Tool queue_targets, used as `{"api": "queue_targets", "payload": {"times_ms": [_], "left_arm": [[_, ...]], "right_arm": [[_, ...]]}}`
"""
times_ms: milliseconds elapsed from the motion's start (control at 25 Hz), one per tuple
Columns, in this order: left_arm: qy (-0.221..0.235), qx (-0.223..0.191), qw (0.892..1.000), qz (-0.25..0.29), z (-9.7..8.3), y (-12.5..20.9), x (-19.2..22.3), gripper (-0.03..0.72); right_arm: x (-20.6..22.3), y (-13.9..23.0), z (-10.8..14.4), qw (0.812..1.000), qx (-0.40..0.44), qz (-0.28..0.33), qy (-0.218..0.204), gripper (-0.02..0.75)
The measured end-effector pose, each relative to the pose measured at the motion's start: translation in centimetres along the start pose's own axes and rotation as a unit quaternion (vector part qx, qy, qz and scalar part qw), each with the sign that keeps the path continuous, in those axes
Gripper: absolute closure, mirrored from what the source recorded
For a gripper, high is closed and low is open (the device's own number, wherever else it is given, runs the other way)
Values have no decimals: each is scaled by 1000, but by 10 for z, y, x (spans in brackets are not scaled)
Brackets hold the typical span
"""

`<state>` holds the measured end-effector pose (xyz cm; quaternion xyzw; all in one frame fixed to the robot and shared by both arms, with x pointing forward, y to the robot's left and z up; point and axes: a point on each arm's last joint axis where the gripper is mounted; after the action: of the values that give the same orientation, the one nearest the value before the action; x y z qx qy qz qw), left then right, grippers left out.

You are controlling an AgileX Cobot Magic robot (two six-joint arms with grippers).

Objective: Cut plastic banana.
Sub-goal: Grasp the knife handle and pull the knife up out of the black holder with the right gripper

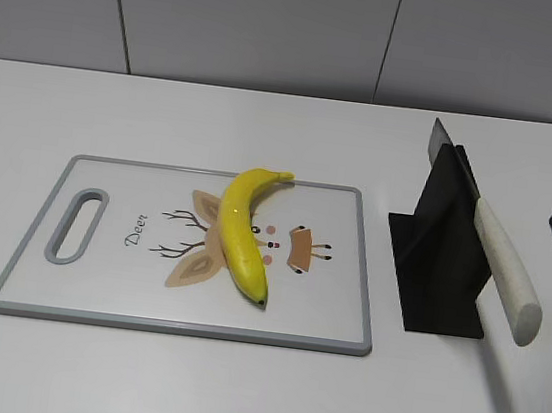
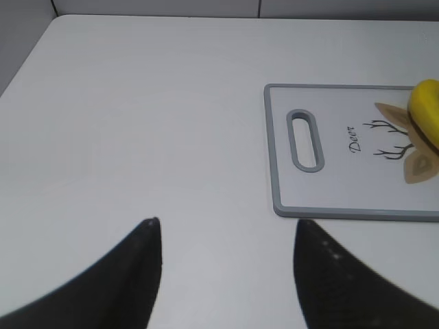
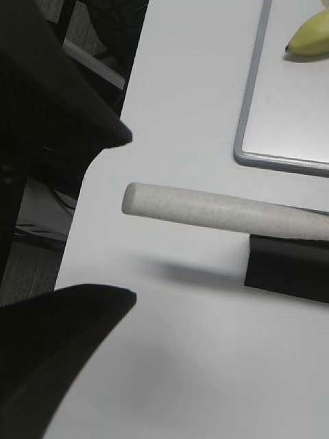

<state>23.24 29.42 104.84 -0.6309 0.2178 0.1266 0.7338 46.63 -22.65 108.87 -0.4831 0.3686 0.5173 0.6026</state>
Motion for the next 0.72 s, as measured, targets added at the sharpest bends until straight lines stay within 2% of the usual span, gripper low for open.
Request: {"api": "queue_targets", "payload": {"times_ms": [320,720], "left_arm": [[0,0,1000,0,0,0,0,98],[0,0,1000,0,0,0,0,98]], "right_arm": [[22,-13,26,999,-21,29,33,255],[65,-25,23,993,-2,90,73,256]]}}
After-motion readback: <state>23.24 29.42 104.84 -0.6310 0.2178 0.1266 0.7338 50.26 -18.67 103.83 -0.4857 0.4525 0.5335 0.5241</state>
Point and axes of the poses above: a point on each arm's last joint axis where the gripper is mounted, x pointing out along that axis toward the gripper, z along the wrist's bending axis when the last joint is at zero, y = z × x, and after that the axes turned 6 degrees about x, right-handed
